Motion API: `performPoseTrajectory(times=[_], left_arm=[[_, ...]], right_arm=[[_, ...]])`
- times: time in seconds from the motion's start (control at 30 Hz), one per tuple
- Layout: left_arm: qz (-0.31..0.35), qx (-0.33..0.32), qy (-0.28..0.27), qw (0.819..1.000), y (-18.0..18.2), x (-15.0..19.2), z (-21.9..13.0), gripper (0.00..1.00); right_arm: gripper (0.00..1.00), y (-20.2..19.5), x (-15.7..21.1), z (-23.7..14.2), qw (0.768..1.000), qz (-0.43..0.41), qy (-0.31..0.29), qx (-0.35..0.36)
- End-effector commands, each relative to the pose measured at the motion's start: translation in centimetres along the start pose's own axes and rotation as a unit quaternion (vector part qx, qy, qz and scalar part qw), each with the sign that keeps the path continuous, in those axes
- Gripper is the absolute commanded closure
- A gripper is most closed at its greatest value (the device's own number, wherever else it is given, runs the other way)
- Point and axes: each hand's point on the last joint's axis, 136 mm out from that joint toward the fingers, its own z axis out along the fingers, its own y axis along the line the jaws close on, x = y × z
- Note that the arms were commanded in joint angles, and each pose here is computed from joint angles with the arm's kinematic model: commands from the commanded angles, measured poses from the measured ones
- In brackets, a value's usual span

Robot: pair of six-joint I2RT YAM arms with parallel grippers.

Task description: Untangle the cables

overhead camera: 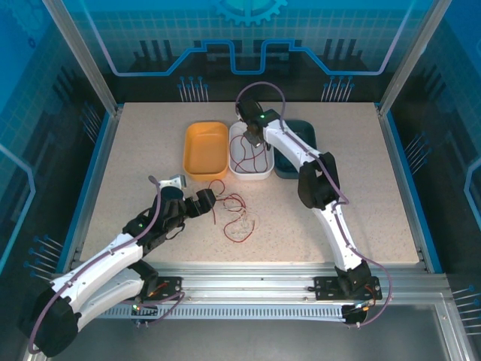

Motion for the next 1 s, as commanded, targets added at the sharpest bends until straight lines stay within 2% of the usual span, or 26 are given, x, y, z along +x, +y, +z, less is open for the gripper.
performPoseTrajectory(times=[0.0,0.13,0.33,0.67,0.7,0.97], left_arm=[[-0.003,0.009,-0.004,1.0,-0.6,-0.7,-0.3,0.01],[-0.001,0.003,-0.007,1.0,-0.4,-0.8,-0.6,0.01],[-0.001,0.004,-0.008,1.0,-0.4,-0.8,-0.7,0.01],[-0.002,0.003,-0.008,1.0,-0.3,-0.7,-0.8,0.01],[-0.003,0.003,-0.01,1.0,-0.3,-0.8,-0.9,0.01],[-0.002,0.0,-0.012,1.0,-0.1,-0.8,-1.0,0.01]], right_arm=[[0.84,0.4,0.1,0.3,1.0,0.002,0.007,-0.009],[0.7,-0.1,-0.9,-1.5,1.0,0.009,-0.009,-0.01],[0.54,-0.5,-2.2,-5.2,0.998,0.024,-0.041,-0.028],[0.53,0.5,-2.8,-7.8,0.994,0.047,-0.06,-0.074],[0.53,0.4,-3.2,-9.3,0.992,0.054,-0.07,-0.085],[0.55,5.7,-1.5,-11.4,0.983,0.052,-0.058,-0.164]])
